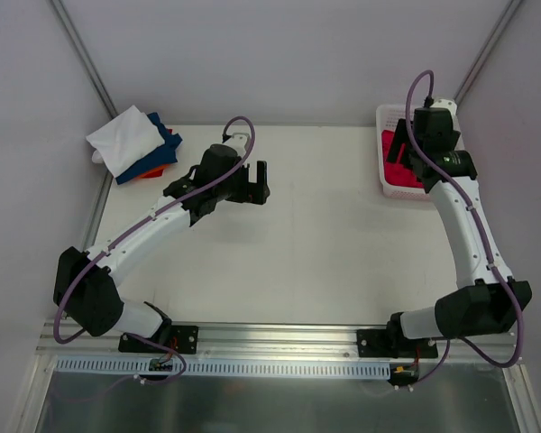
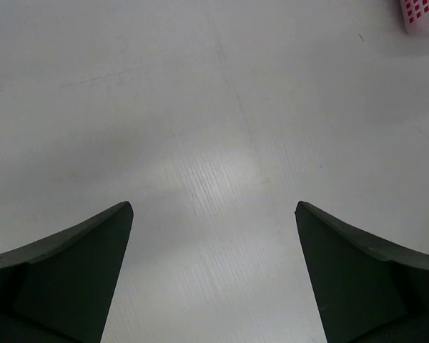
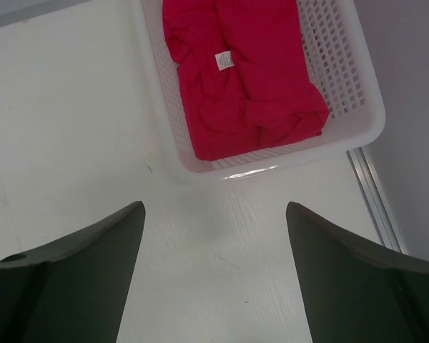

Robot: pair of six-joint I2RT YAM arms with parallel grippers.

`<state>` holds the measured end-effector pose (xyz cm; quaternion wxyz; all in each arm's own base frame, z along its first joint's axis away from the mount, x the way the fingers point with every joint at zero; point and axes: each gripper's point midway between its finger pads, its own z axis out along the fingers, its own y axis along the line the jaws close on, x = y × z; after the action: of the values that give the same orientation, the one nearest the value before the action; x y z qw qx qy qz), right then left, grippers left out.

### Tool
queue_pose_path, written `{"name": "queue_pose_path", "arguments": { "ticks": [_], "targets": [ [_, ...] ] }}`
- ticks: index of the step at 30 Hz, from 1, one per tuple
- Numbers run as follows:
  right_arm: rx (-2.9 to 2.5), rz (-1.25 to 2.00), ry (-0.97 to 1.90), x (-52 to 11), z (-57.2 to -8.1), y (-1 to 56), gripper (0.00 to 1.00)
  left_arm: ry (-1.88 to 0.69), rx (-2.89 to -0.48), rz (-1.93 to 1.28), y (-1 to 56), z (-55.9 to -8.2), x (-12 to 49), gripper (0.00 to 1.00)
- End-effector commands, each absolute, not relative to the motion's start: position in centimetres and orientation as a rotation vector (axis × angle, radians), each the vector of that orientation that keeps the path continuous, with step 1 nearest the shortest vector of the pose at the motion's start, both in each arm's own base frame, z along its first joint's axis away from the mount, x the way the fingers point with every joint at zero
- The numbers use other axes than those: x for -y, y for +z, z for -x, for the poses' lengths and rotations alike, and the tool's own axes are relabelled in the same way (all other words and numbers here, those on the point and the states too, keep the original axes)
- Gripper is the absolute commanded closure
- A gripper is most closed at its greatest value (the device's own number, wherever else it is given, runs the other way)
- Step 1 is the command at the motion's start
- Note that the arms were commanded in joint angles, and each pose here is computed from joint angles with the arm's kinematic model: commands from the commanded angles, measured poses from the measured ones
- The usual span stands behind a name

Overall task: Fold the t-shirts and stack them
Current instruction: Grab the tshirt from the pile

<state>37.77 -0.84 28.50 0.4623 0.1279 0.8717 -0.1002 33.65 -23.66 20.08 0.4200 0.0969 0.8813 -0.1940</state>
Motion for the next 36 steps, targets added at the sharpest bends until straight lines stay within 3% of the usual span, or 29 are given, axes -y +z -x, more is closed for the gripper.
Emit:
{"name": "queue_pose_path", "arguments": {
  "ticks": [1,3,7,22,36],
  "targets": [
    [-2.145,-0.318,-0.233,1.4,-39.1,29.0,0.14,-0.529,-2.133,-0.265,22.4,-33.6,24.5,0.01],
    [-2.179,-0.33,-0.243,1.8,-40.1,27.6,0.09,-0.525,-2.138,-0.267,22.2,-33.7,24.5,0.01],
    [-2.207,-0.356,-0.229,2.1,-42.8,26.5,0.1,-0.521,-2.149,-0.278,21.7,-33.8,24.6,0.01],
    [-2.233,-0.479,-0.184,6.3,-55.0,21.2,0.49,-0.48,-2.154,-0.292,20.9,-34.1,24.2,0.01],
    [-2.336,-0.497,-0.058,6.6,-58.5,12.2,0.52,-0.441,-2.182,-0.298,19.5,-34.7,24.2,0.01]
  ]
}}
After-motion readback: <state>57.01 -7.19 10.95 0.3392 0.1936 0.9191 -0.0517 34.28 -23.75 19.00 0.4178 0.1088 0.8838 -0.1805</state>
